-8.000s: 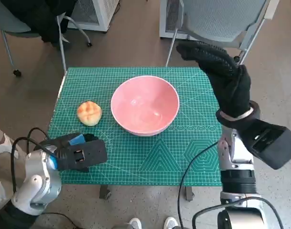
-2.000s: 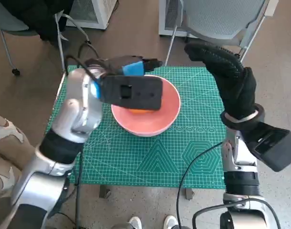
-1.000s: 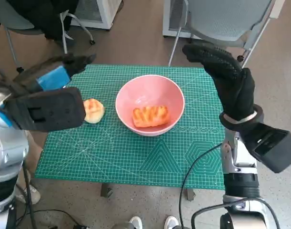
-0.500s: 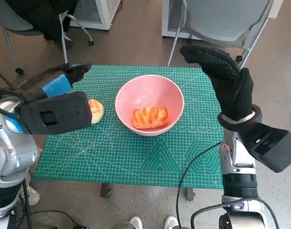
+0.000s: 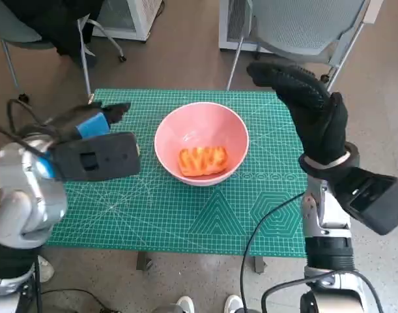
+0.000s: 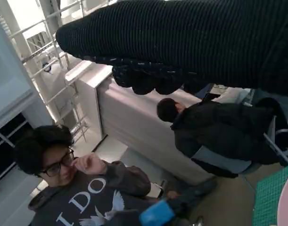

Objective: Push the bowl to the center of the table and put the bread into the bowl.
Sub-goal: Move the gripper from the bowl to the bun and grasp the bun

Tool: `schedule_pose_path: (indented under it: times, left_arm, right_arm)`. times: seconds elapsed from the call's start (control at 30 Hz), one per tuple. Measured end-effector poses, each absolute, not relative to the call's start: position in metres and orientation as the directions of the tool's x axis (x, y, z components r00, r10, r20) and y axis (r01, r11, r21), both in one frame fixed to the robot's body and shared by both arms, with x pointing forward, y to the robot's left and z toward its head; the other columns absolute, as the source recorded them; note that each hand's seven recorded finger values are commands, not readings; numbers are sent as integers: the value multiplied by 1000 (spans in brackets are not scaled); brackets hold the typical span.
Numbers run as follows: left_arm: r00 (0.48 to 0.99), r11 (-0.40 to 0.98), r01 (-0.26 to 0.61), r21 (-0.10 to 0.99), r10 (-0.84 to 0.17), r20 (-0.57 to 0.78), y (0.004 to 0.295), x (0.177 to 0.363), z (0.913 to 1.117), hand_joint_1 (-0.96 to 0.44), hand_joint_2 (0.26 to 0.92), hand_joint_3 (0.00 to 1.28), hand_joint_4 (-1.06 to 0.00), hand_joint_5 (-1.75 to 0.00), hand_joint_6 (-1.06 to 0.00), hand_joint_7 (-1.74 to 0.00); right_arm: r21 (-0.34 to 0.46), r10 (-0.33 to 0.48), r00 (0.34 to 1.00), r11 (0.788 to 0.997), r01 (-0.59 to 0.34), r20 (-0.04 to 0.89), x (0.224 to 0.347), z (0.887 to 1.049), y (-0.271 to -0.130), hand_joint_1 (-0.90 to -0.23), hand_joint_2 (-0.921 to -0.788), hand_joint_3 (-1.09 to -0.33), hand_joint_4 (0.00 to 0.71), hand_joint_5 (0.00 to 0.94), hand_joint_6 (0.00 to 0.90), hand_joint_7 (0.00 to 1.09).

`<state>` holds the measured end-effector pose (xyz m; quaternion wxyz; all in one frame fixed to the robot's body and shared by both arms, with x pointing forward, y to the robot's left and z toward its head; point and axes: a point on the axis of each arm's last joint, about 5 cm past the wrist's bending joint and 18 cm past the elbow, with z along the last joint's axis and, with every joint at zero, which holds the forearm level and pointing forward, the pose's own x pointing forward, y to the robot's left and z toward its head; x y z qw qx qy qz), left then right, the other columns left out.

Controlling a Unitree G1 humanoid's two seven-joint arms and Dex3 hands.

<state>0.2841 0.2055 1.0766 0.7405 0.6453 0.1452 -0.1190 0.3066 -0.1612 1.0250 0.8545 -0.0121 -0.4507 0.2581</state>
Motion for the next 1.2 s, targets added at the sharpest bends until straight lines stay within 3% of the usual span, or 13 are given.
schedule_pose_path:
  times: [0.27, 0.53, 0.87, 1.2]
  left_arm:
    - [886, 106, 442, 891, 104, -452, 211, 314, 1053, -481, 693, 3, 1, 1, -110, -1]
    - [837, 92, 510, 855, 174, -518, 210, 331, 1042, -516, 697, 4, 1, 1, -81, 0]
    - [826, 112, 510, 853, 212, -522, 209, 343, 1035, -504, 697, 2, 1, 1, -81, -2]
    - [825, 131, 497, 858, 237, -514, 210, 348, 1024, -161, 669, 1, 1, 1, -113, -12]
  right_arm:
    - [-255, 451, 464, 868, -425, 762, 306, 1025, -163, -720, -921, -761, 132, 3, -1, 479]
    - [-268, 455, 458, 869, -416, 764, 304, 1027, -164, -721, -921, -759, 135, 4, -1, 480]
    - [-270, 454, 475, 873, -405, 754, 304, 1025, -170, -726, -921, -752, 138, 5, 0, 486]
    - [-278, 455, 482, 876, -394, 749, 303, 1026, -175, -727, -921, -745, 141, 5, 1, 488]
